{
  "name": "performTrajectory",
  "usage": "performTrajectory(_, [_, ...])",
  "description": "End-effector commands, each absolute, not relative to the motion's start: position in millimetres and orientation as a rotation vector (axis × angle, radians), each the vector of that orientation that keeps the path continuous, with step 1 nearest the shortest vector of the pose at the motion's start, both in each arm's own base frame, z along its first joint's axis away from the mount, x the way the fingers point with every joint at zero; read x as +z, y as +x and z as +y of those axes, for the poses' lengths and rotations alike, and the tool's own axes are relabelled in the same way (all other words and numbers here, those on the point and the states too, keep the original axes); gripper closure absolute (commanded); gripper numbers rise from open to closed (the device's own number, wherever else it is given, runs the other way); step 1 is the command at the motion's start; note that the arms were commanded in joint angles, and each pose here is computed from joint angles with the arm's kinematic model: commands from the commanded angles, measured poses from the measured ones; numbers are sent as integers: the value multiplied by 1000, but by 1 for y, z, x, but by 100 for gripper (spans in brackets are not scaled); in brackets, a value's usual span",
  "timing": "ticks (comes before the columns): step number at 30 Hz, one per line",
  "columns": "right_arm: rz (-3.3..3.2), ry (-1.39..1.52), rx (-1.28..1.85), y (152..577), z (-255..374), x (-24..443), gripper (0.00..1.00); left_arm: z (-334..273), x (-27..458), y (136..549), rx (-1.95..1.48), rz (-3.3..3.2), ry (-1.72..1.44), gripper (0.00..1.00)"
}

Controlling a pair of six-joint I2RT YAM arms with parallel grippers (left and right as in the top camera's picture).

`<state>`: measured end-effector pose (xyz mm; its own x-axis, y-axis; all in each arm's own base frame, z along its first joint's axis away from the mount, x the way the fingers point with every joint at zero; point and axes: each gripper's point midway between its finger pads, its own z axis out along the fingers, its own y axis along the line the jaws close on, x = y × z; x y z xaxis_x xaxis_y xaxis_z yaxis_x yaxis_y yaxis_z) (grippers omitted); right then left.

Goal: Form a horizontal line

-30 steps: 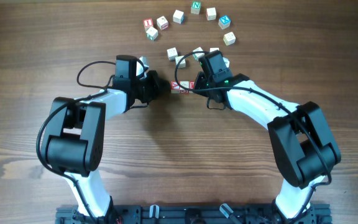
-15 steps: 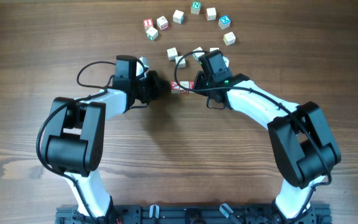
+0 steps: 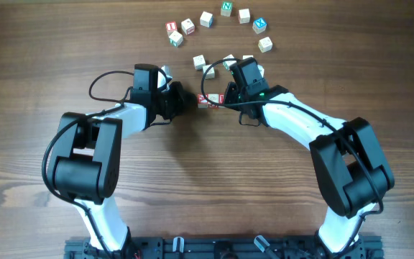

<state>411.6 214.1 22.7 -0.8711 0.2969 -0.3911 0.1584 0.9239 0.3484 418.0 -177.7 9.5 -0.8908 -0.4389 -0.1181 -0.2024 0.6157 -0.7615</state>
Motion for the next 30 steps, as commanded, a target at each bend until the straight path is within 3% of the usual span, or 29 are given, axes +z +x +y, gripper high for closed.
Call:
performTrajectory(1, [2668, 349, 403, 408, 209, 9, 95, -185, 10, 412, -1163, 2560, -467, 96])
performTrajectory(30, [2674, 253, 466, 407, 220, 11, 96, -186, 10, 412, -1153, 2559, -461, 96])
